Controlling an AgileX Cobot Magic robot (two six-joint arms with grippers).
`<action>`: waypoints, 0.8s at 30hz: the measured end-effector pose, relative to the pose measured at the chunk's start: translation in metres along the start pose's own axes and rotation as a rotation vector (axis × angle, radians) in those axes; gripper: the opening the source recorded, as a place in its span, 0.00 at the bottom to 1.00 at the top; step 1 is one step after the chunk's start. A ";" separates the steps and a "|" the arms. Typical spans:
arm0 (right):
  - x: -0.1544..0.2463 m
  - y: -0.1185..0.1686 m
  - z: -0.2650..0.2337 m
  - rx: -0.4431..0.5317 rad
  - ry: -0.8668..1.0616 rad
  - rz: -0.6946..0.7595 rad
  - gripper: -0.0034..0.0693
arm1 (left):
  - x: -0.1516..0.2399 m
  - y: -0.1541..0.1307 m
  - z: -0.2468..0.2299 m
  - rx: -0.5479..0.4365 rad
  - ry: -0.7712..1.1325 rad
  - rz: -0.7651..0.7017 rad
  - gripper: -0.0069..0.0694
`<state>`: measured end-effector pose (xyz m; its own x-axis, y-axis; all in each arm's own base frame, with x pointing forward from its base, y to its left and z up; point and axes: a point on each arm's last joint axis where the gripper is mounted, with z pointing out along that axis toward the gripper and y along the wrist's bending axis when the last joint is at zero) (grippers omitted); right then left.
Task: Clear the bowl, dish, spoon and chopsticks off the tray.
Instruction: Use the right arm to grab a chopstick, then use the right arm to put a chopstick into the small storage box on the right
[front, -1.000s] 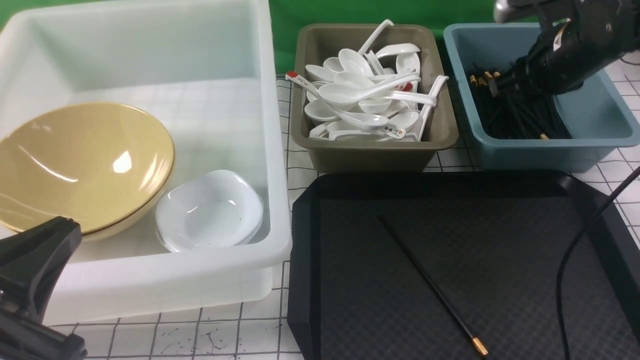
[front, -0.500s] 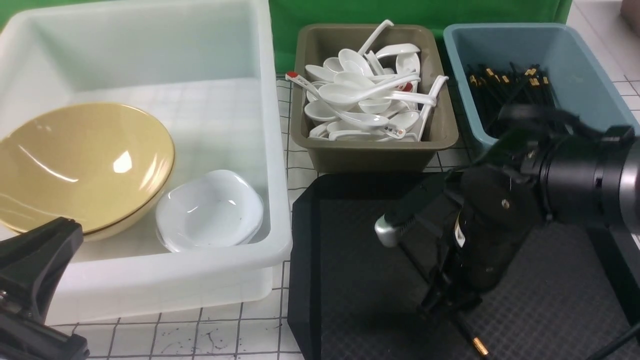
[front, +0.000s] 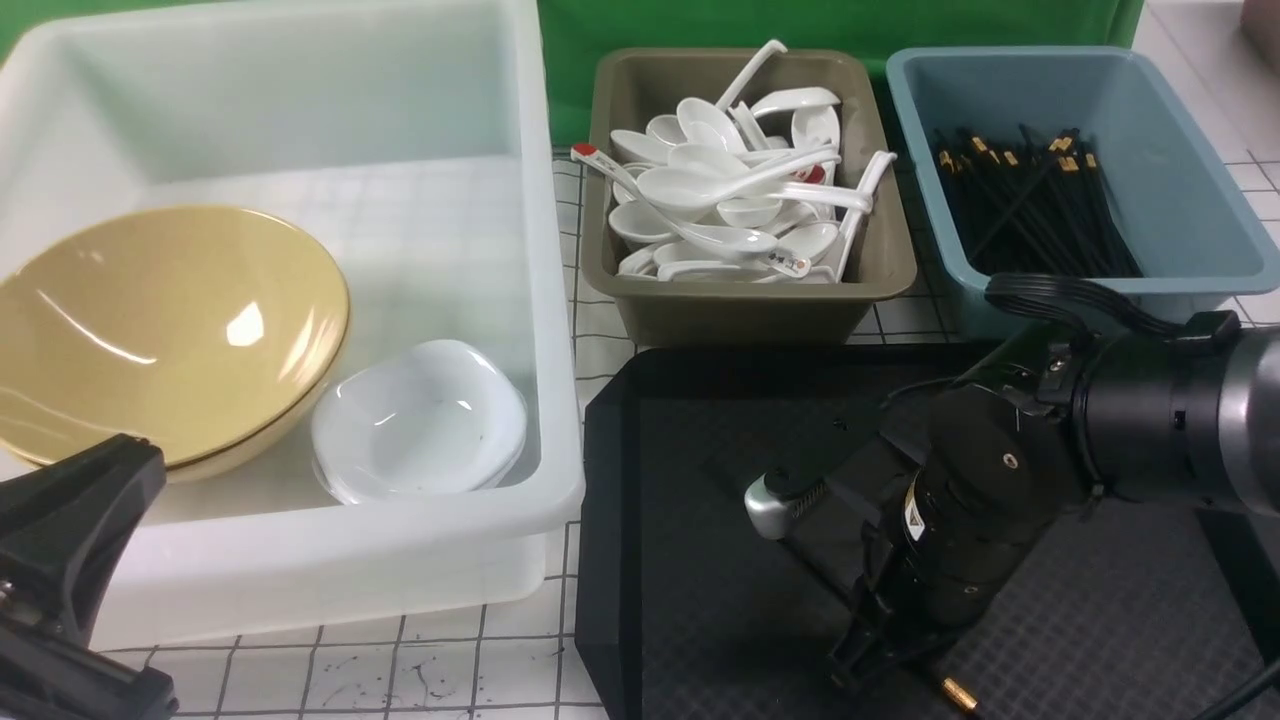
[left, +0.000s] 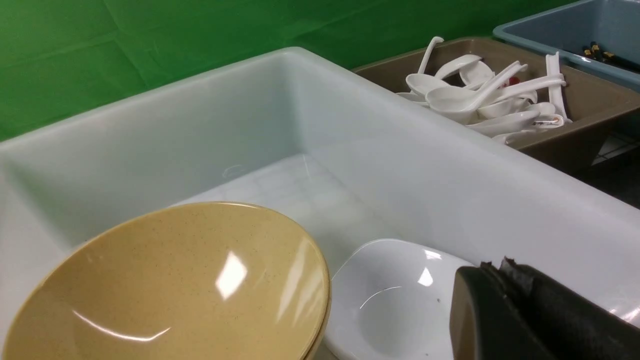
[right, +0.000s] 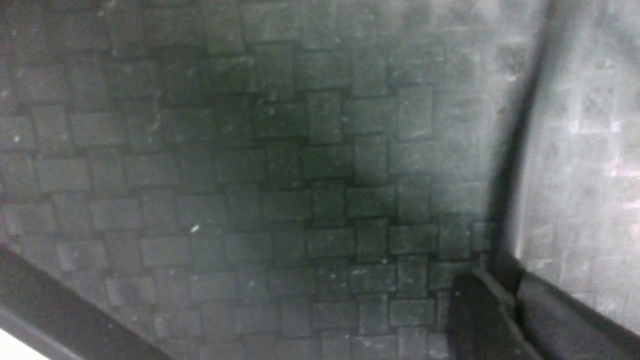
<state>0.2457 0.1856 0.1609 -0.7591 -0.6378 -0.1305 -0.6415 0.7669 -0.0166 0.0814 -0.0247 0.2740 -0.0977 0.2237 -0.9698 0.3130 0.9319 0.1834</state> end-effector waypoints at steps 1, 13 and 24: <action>0.000 0.000 0.000 -0.002 -0.001 -0.006 0.16 | 0.000 0.000 0.000 0.000 0.000 0.000 0.07; 0.002 -0.037 -0.142 0.154 -0.614 -0.003 0.16 | 0.000 0.000 0.000 0.000 0.000 0.000 0.07; -0.045 -0.212 -0.129 0.361 -1.101 0.510 0.18 | -0.002 0.001 0.000 -0.007 -0.024 0.000 0.07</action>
<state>0.4014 0.0424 0.2980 -0.3054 -0.0018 -0.9522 -0.1060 0.9938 0.0321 0.0818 -0.0246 0.2763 -0.0752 0.2169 -0.9733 0.3060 0.9340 0.1845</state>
